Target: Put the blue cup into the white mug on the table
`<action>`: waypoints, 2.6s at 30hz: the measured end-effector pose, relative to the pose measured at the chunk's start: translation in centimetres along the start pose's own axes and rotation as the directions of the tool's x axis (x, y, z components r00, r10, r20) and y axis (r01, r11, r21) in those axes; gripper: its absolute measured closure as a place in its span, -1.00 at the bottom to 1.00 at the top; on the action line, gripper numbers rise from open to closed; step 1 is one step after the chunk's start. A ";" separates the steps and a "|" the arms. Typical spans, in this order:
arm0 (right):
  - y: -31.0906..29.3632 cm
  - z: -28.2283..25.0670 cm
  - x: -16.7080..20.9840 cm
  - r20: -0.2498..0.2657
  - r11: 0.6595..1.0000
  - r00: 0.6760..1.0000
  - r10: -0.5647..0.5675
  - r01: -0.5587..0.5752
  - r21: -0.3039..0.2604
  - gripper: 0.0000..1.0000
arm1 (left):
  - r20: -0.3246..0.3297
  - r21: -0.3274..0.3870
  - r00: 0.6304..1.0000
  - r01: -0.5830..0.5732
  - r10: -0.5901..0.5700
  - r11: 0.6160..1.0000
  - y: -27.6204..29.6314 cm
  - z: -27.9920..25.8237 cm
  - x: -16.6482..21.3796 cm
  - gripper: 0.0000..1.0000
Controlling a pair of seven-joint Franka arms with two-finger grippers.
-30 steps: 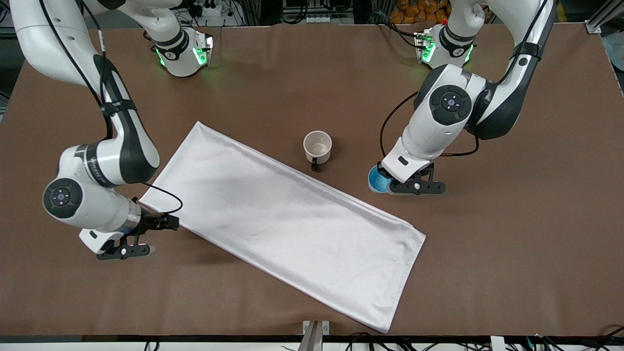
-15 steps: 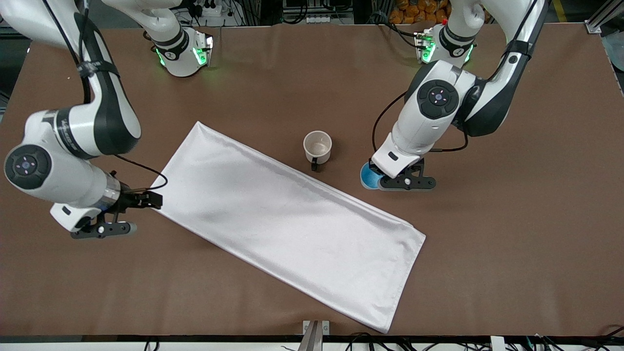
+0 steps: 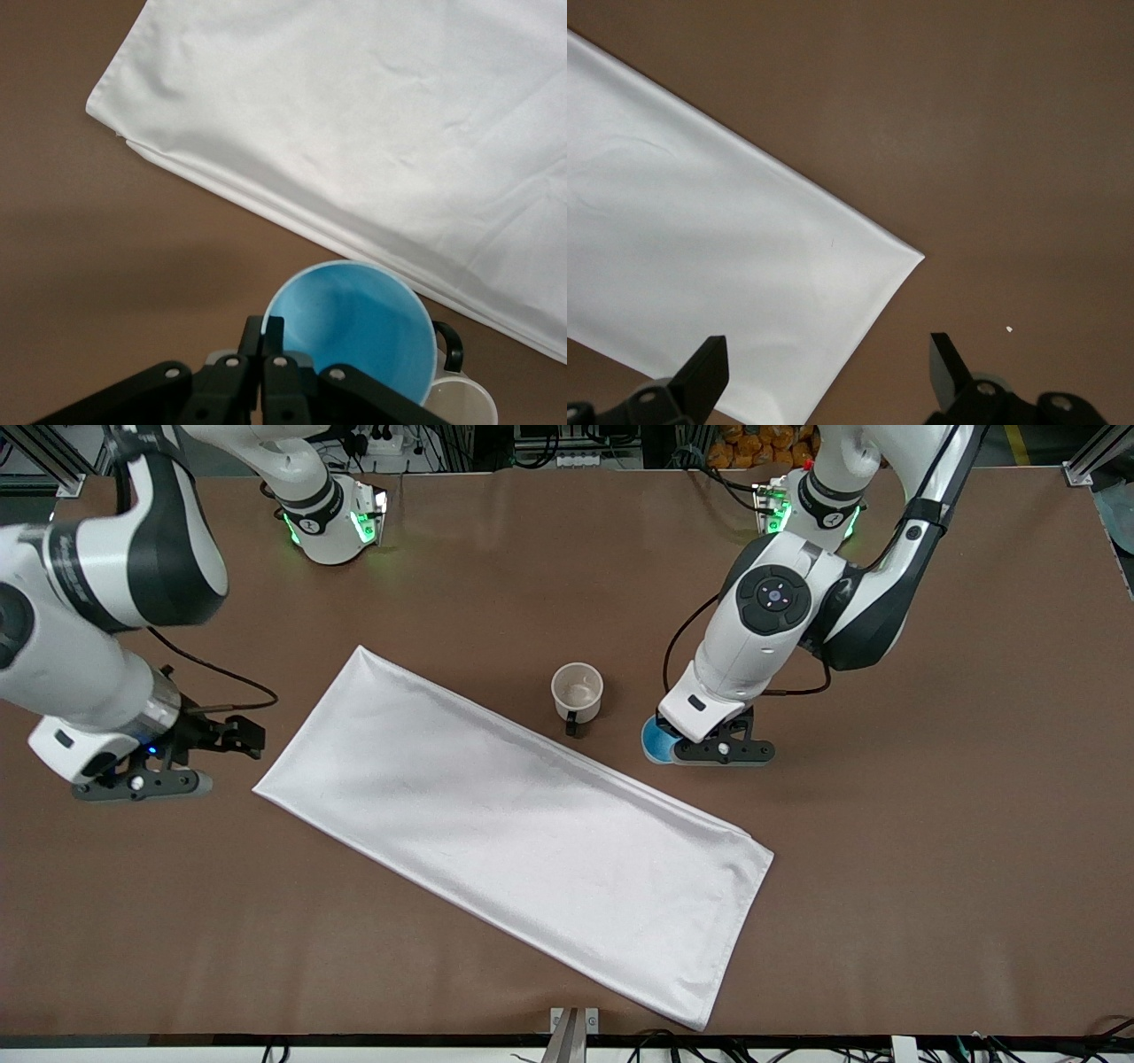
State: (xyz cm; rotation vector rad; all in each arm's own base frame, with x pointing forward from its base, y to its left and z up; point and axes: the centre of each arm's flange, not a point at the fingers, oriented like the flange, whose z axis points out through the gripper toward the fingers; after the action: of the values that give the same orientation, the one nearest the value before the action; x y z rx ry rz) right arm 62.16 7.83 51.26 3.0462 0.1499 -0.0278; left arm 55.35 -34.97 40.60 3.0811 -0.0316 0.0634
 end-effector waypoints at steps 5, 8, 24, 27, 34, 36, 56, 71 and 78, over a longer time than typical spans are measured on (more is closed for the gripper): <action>0.6 -3.2 -1.6 -0.023 1.000 1.000 0.002 -0.002 -0.003 -1.00 | 0.004 0.000 1.000 -0.008 0.008 1.000 0.6 0.2 -0.4 0.95; 0.9 -5.0 -2.7 -0.030 1.000 0.999 -0.014 0.014 -0.006 -1.00 | 0.009 0.002 1.000 -0.011 0.011 1.000 0.9 0.6 -0.6 0.95; 3.8 -10.4 -6.3 -0.088 0.999 0.995 -0.037 0.039 0.016 -1.00 | 0.042 0.013 0.999 0.006 -0.007 1.000 5.7 2.3 -4.3 0.95; 4.3 -11.0 -6.7 -0.099 0.997 0.995 -0.012 0.020 0.074 -1.00 | 0.050 0.018 0.999 0.009 -0.010 1.000 6.9 2.7 -5.5 0.95; 6.0 -11.7 -7.7 -0.092 0.993 0.995 0.040 -0.029 0.116 -1.00 | 0.064 0.030 0.998 0.020 -0.022 0.999 9.4 3.5 -8.2 0.95; 6.5 -11.7 -8.0 -0.077 0.991 0.995 0.068 -0.058 0.121 -1.00 | 0.066 0.033 0.997 0.023 -0.025 0.999 10.2 3.6 -9.0 0.95; 9.6 -11.2 -8.4 -0.053 0.974 0.980 0.194 -0.186 0.129 -1.00 | 0.098 0.081 0.995 0.011 -0.019 0.997 13.6 7.5 -12.8 0.95; 9.6 -10.3 -8.6 -0.022 0.970 0.977 0.211 -0.206 0.128 -1.00 | 0.080 0.059 0.995 0.047 -0.052 0.997 15.1 10.0 -13.0 0.82; 9.5 -10.0 -8.6 -0.011 0.970 0.978 0.210 -0.207 0.126 -1.00 | 0.069 0.048 0.996 0.056 -0.059 0.997 15.3 9.4 -12.4 0.10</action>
State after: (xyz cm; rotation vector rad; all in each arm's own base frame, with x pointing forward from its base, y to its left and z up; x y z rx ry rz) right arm 54.64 -1.52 62.29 3.1693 -0.1778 0.0151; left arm 43.02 -50.51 31.57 3.1266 0.0562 -0.0481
